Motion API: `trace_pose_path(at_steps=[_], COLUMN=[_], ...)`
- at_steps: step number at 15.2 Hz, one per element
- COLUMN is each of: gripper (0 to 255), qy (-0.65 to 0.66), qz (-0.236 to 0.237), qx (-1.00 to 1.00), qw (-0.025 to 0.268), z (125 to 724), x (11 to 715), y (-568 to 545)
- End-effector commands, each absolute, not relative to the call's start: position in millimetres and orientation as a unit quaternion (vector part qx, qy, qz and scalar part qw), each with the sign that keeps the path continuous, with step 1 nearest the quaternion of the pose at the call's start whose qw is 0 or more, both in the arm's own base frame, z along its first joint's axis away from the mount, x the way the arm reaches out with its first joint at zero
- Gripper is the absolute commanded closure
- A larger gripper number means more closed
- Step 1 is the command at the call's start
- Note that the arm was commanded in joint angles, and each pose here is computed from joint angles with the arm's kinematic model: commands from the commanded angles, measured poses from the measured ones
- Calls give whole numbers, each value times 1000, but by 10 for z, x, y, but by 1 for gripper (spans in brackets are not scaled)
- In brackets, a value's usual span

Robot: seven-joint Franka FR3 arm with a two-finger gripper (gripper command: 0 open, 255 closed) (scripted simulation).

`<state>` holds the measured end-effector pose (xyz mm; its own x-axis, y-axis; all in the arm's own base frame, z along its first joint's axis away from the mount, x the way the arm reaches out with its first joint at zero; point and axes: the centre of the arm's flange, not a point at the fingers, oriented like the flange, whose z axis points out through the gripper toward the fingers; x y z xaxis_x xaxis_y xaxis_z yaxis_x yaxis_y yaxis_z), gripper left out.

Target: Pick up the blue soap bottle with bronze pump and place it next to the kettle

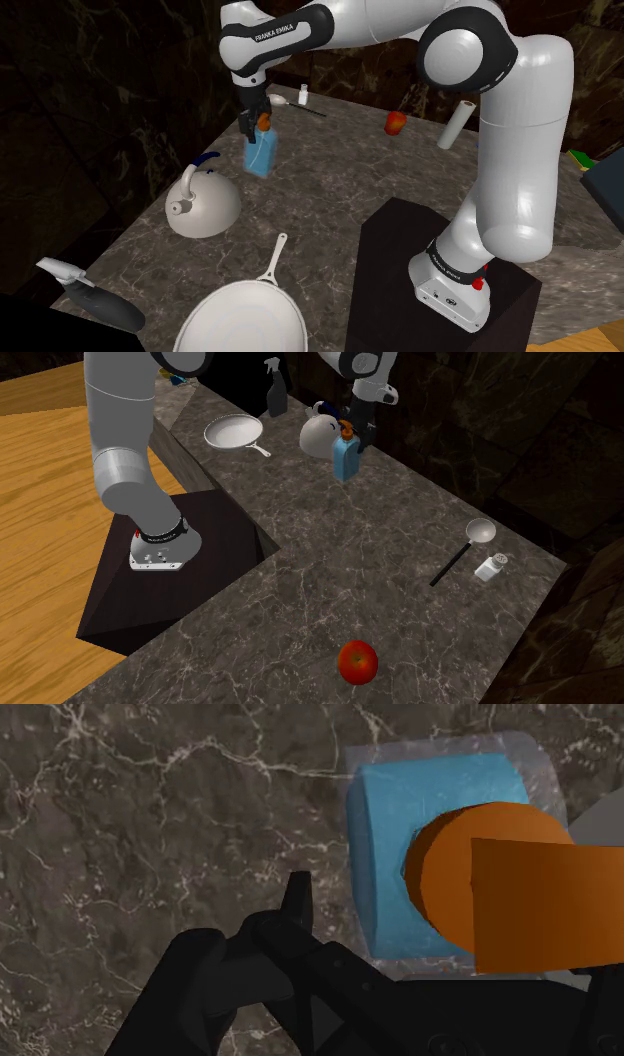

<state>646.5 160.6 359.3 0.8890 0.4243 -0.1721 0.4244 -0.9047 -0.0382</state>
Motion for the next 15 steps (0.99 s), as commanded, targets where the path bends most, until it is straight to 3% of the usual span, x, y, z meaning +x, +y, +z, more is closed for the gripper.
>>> trace_pose_path(at_steps=[1,4,8,15], gripper=[0,0,0,0], qy=[218,218,218,218], qz=[-89,-89,-89,-89], qx=[972,972,972,972], qw=[0,0,0,0], z=[3591,3590,4083,4083], x=[6465,6464,6550,6550], y=[1605,1604,1624,1624])
